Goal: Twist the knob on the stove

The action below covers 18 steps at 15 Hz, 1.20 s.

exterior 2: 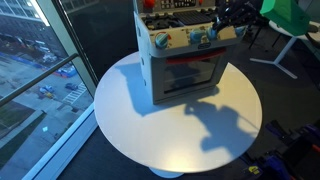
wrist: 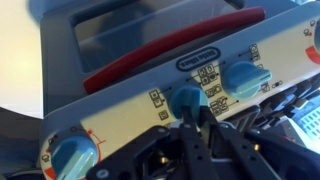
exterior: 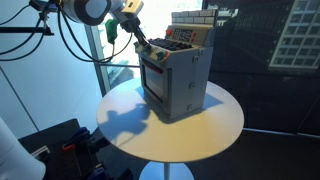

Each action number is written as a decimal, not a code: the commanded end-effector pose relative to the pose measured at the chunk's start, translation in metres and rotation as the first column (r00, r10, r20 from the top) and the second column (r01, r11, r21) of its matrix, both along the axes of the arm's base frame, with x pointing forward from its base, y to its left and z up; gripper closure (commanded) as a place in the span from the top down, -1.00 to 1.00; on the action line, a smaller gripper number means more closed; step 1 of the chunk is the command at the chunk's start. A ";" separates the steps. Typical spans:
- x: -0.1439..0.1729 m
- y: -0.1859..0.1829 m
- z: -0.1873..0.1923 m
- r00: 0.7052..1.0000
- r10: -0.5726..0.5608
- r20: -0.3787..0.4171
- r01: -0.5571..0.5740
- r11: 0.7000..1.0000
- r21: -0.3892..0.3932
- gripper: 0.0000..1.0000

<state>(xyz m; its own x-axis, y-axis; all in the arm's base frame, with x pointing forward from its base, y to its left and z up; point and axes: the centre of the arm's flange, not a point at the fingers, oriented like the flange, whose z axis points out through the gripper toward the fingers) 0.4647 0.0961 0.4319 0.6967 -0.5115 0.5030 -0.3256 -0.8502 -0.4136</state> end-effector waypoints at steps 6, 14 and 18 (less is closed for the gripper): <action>-0.008 -0.023 -0.009 0.992 -0.115 -0.048 0.121 0.981 0.152 -0.90; -0.012 -0.026 -0.014 0.982 -0.176 -0.066 0.187 0.954 0.234 -0.90; -0.015 -0.029 -0.016 0.975 -0.211 -0.075 0.223 0.931 0.289 -0.91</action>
<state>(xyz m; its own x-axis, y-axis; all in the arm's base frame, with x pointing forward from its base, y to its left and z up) 0.4610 0.0832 0.4281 0.5908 -0.7450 0.3098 -0.4885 -0.6359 -0.5975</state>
